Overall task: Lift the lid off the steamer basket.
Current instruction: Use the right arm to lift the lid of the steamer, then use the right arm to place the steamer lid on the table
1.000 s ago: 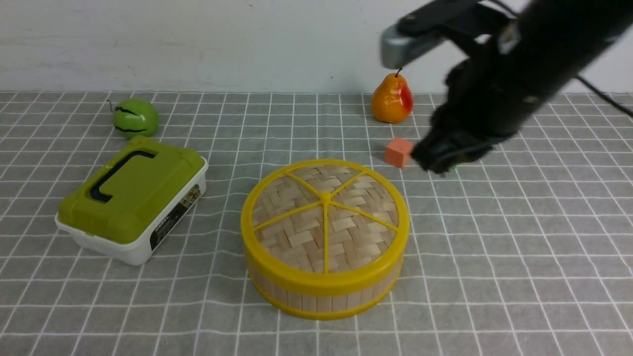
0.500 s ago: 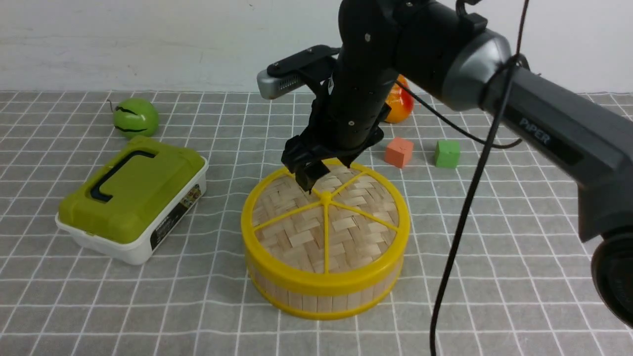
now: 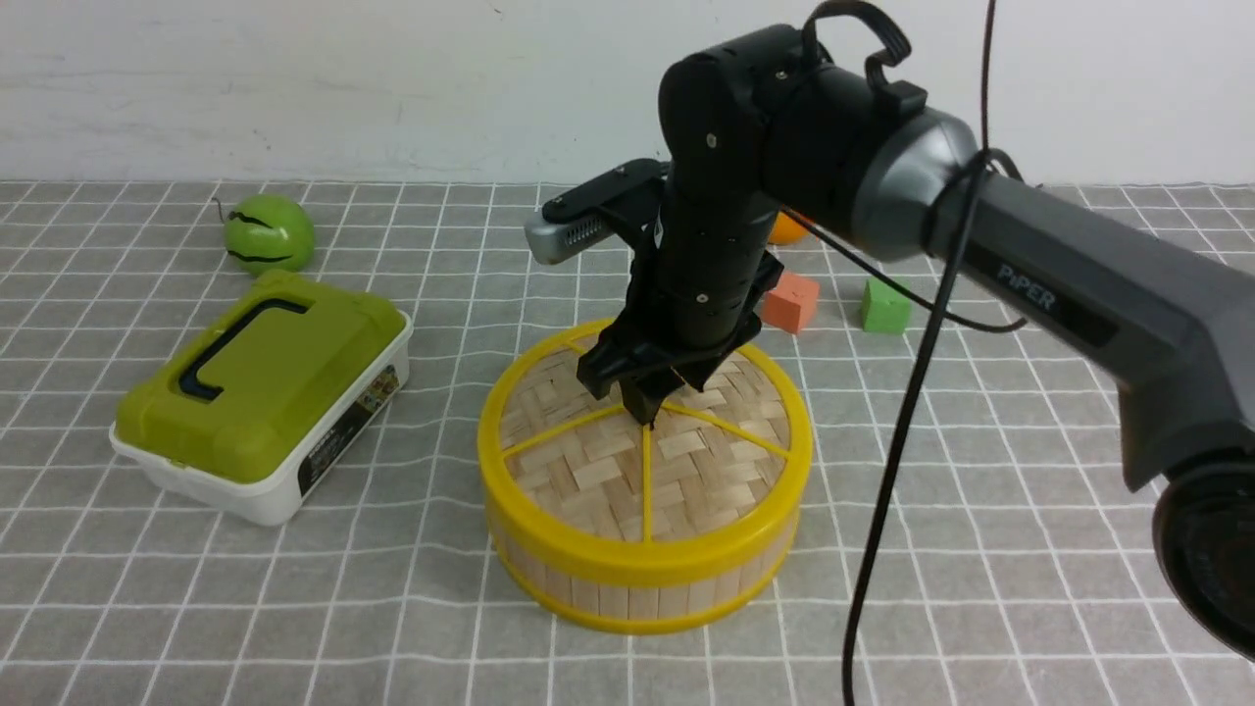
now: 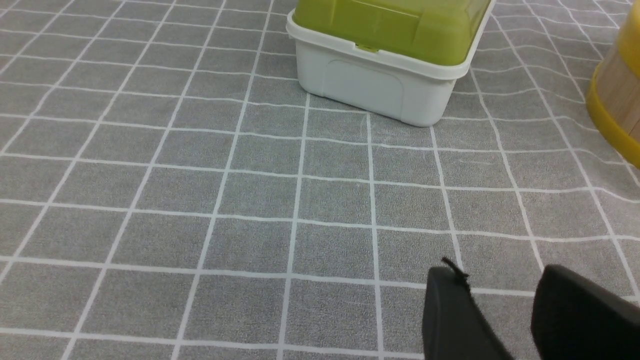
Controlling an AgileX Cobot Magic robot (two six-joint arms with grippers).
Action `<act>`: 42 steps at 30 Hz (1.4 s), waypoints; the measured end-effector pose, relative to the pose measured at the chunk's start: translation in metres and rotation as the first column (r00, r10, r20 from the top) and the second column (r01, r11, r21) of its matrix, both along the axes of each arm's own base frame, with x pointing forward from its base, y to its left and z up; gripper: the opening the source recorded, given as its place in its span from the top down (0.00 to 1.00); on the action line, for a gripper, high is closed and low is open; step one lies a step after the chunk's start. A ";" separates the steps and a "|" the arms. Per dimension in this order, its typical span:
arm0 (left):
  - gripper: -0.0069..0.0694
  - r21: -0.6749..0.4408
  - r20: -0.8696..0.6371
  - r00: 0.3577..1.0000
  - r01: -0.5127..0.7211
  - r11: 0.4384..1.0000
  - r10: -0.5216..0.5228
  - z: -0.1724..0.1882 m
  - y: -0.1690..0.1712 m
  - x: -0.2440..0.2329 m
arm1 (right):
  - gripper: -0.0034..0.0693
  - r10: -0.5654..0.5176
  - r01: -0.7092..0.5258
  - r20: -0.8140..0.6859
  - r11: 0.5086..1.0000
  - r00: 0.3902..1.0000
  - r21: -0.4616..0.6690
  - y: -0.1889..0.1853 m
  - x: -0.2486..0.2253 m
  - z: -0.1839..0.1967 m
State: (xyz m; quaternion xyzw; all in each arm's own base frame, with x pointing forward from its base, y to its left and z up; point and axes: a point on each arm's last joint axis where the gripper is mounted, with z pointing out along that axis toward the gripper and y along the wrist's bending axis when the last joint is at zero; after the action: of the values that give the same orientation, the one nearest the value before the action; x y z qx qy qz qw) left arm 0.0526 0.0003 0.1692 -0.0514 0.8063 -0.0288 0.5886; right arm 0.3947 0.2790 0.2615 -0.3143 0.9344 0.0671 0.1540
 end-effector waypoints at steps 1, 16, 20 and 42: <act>0.60 0.000 0.000 1.000 0.000 1.000 0.000 0.000 0.000 0.000 | 0.47 0.000 0.000 -0.003 1.000 1.000 0.003 0.000 0.000 0.000; 0.60 0.000 0.000 1.000 0.000 1.000 0.000 0.000 0.000 0.000 | 0.52 -0.001 0.001 -0.022 1.000 1.000 0.023 0.003 0.000 -0.004; 0.60 0.000 0.000 1.000 0.000 1.000 0.000 0.000 0.000 0.000 | 0.71 0.000 0.001 -0.018 0.999 1.000 0.033 0.004 0.000 -0.003; 0.60 0.000 0.000 1.000 0.000 1.000 0.000 0.000 0.000 0.000 | 0.84 -0.082 0.059 0.368 0.996 0.926 0.074 -0.097 -0.064 0.172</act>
State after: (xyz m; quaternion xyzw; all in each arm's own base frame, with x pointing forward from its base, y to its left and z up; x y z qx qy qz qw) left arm 0.0526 0.0003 0.1692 -0.0514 0.8063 -0.0288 0.5886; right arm 0.3310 0.1821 0.4333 -0.2827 0.8966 0.0298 0.3396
